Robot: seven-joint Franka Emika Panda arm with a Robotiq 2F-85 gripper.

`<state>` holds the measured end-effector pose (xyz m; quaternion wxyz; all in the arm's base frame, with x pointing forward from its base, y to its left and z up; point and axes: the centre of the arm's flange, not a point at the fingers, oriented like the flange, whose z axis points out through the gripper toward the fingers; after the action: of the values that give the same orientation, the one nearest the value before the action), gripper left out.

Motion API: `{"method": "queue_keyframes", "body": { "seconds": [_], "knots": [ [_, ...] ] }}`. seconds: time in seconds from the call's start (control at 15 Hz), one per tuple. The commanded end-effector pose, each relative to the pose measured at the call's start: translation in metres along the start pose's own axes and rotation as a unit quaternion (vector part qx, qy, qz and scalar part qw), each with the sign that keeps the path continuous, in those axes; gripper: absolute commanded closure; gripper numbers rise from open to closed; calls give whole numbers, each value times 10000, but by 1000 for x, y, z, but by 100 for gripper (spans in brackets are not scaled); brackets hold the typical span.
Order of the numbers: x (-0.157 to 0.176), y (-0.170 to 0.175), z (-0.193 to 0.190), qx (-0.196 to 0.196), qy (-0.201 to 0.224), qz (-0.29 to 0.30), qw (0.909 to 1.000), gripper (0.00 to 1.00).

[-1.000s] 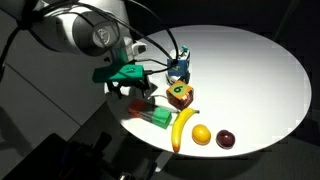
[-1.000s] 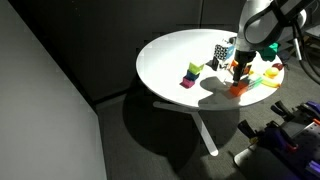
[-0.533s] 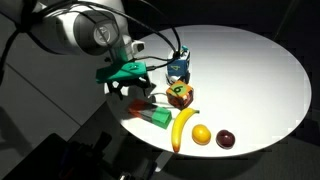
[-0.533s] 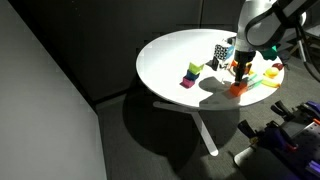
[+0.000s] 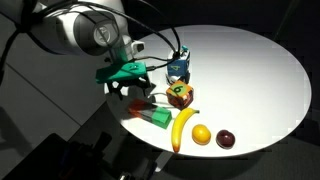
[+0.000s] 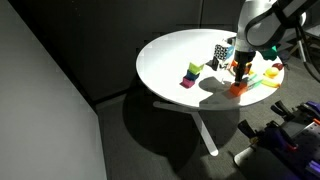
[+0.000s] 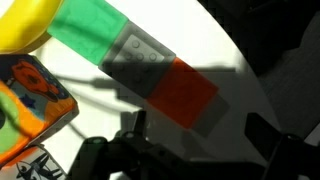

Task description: Put the orange block on the toy foam

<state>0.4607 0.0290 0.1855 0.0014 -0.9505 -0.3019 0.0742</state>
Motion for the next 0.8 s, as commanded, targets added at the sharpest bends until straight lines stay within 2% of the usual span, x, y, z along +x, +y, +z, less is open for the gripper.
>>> {"method": "queue_keyframes", "body": {
  "seconds": [0.0,0.73],
  "knots": [
    [4,1,3,26,37,-165,9999,0],
    [16,-4,11,-90,282,-937,9952,0]
  ]
}}
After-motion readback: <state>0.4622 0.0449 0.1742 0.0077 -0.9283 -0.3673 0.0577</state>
